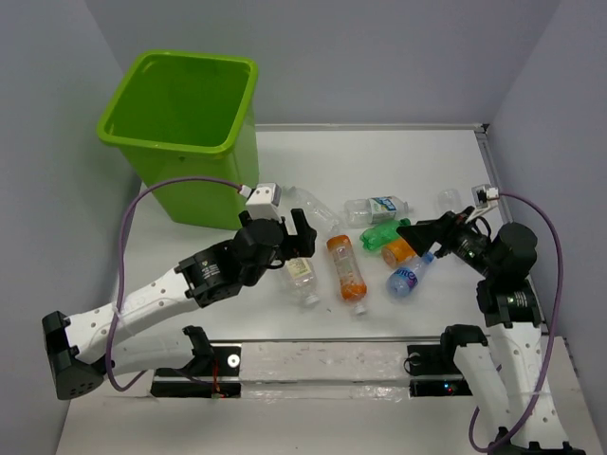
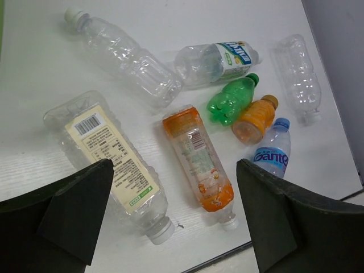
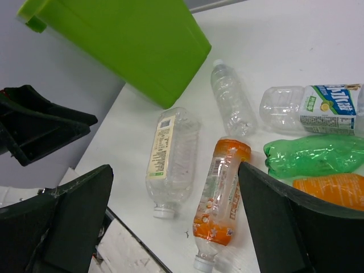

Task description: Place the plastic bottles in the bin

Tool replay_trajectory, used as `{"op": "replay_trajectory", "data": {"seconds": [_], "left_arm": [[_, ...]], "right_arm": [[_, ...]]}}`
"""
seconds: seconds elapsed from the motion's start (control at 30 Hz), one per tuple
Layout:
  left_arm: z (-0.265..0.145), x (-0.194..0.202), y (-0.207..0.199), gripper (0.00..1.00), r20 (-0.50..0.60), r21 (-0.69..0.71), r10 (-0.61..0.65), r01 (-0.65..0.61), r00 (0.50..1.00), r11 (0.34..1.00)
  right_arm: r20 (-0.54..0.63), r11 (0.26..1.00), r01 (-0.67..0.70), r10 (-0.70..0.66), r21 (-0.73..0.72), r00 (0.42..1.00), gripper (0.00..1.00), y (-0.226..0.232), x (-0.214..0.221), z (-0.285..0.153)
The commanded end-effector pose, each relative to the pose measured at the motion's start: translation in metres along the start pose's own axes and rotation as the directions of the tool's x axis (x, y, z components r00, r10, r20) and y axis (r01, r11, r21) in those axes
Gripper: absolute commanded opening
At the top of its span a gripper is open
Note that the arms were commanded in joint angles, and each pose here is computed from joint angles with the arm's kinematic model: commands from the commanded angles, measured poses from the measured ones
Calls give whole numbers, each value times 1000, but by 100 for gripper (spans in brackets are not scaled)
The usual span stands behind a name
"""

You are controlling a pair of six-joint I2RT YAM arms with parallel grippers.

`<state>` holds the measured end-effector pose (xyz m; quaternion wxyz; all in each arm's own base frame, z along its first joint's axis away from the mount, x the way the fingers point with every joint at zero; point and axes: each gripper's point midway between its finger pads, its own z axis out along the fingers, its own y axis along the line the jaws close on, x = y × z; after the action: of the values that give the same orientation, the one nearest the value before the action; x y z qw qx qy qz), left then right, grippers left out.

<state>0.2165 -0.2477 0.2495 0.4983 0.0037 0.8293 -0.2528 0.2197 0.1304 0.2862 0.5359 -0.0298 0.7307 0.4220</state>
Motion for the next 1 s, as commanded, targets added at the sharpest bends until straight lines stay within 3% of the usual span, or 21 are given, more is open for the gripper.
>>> {"op": "replay_trajectory", "data": {"seconds": [0.0,0.1,0.43,0.6,0.77,0.97], "left_arm": [[-10,-20,18,99,63,-126,-66,74,996,989],[-14,-14,42,99,81,-254,-144,160,986,954],[16,40,84,99,-16,-548,-59,40,998,835],[34,55,81,99,-48,-581,-45,9,998,814],[51,65,73,99,-35,-531,-73,43,997,847],[66,93,81,99,-118,-544,-59,-15,991,839]], "right_arm": [[1,999,30,-30,-11,1000,96,2,5,-1],[-13,999,28,-28,-22,1000,96,4,9,-2],[-79,998,6,-11,-68,997,96,8,24,-1],[-88,998,2,-8,-63,996,96,4,28,0],[-103,997,-4,-4,-76,995,96,5,31,2],[-111,997,-15,7,-76,994,96,4,34,2]]}}
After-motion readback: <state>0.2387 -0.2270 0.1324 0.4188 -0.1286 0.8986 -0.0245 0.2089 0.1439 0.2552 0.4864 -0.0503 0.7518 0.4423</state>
